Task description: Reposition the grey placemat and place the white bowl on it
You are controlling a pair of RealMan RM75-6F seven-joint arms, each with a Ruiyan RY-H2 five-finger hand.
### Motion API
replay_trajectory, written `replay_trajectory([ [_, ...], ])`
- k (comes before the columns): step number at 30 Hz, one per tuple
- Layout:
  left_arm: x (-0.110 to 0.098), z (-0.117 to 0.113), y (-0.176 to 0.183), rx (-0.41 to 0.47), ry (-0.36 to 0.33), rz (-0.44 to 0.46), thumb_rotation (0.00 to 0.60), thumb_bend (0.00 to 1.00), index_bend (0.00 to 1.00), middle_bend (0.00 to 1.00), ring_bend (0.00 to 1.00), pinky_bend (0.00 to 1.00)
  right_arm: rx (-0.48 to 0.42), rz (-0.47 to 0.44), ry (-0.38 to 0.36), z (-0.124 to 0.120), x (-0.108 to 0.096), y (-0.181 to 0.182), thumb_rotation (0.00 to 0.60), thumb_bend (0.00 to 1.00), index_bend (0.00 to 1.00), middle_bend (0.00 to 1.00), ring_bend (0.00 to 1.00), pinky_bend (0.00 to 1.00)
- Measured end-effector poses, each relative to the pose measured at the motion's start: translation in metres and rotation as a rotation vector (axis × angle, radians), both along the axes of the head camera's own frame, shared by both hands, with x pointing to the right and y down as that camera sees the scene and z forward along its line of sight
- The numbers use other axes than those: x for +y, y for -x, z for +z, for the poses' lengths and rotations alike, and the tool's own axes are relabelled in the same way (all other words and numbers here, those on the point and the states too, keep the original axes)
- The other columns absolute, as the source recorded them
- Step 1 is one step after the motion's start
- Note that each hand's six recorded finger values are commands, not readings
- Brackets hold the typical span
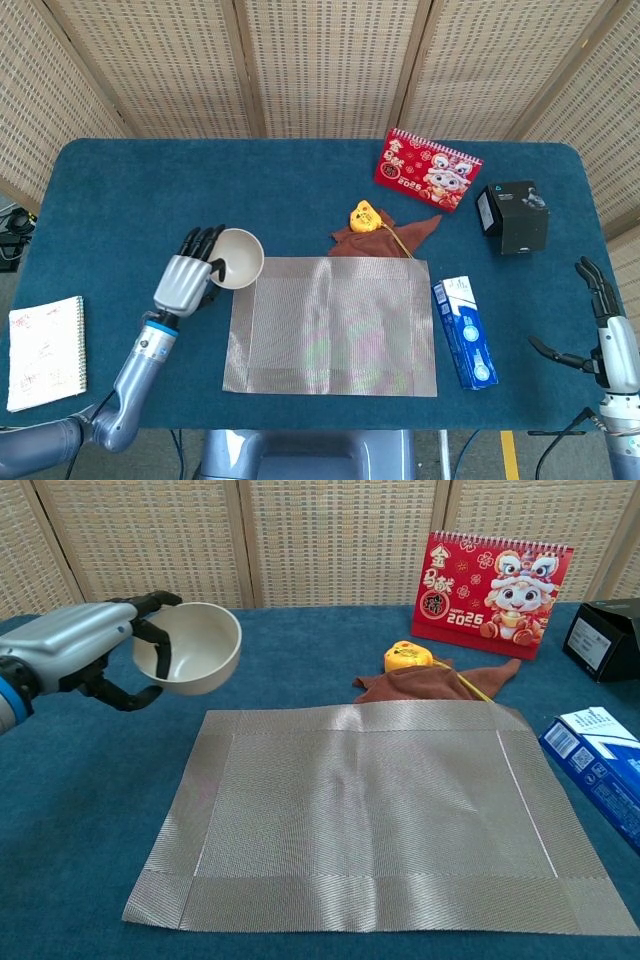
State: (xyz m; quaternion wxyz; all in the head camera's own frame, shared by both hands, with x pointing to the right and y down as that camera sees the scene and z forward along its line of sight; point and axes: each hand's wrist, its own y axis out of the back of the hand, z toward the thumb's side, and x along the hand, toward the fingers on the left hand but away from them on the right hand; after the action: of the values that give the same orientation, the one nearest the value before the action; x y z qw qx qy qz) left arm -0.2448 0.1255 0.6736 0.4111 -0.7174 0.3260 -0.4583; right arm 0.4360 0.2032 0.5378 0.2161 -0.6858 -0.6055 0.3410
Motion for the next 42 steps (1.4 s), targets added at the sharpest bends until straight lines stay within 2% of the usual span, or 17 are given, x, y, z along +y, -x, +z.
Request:
replay_trajectory([
  [8, 0.031, 0.003, -0.079, 0.050, 0.048, 0.181, 0.600, 0.52, 0.66, 0.00, 0.00, 0.00, -0.029, 0.018, -0.016, -0.008, -0.002, -0.006, 0.600, 0.14, 0.00, 0.00, 0.00, 0.00],
  [15, 0.056, 0.011, -0.123, 0.059, 0.092, 0.251, 0.600, 0.52, 0.66, 0.00, 0.00, 0.00, -0.043, 0.021, -0.019, -0.011, -0.003, -0.008, 0.600, 0.14, 0.00, 0.00, 0.00, 0.00],
  [19, 0.060, 0.018, -0.132, 0.050, 0.117, 0.251, 0.600, 0.50, 0.64, 0.00, 0.00, 0.00, -0.047, 0.021, -0.020, -0.011, -0.003, -0.008, 0.600, 0.14, 0.00, 0.00, 0.00, 0.00],
  [25, 0.065, 0.027, -0.141, 0.029, 0.149, 0.255, 0.600, 0.41, 0.52, 0.00, 0.00, 0.00, -0.052, 0.026, -0.018, -0.011, -0.003, -0.009, 0.600, 0.14, 0.00, 0.00, 0.00, 0.00],
  [35, 0.067, 0.026, -0.141, 0.014, 0.151, 0.263, 0.600, 0.31, 0.18, 0.00, 0.00, 0.00, -0.052, 0.024, -0.016, -0.011, -0.003, -0.009, 0.600, 0.14, 0.00, 0.00, 0.00, 0.00],
  [42, 0.052, 0.009, -0.121, 0.043, 0.101, 0.207, 0.600, 0.30, 0.17, 0.00, 0.00, 0.00, -0.050, 0.023, -0.019, -0.012, -0.003, -0.009, 0.600, 0.14, 0.00, 0.00, 0.00, 0.00],
])
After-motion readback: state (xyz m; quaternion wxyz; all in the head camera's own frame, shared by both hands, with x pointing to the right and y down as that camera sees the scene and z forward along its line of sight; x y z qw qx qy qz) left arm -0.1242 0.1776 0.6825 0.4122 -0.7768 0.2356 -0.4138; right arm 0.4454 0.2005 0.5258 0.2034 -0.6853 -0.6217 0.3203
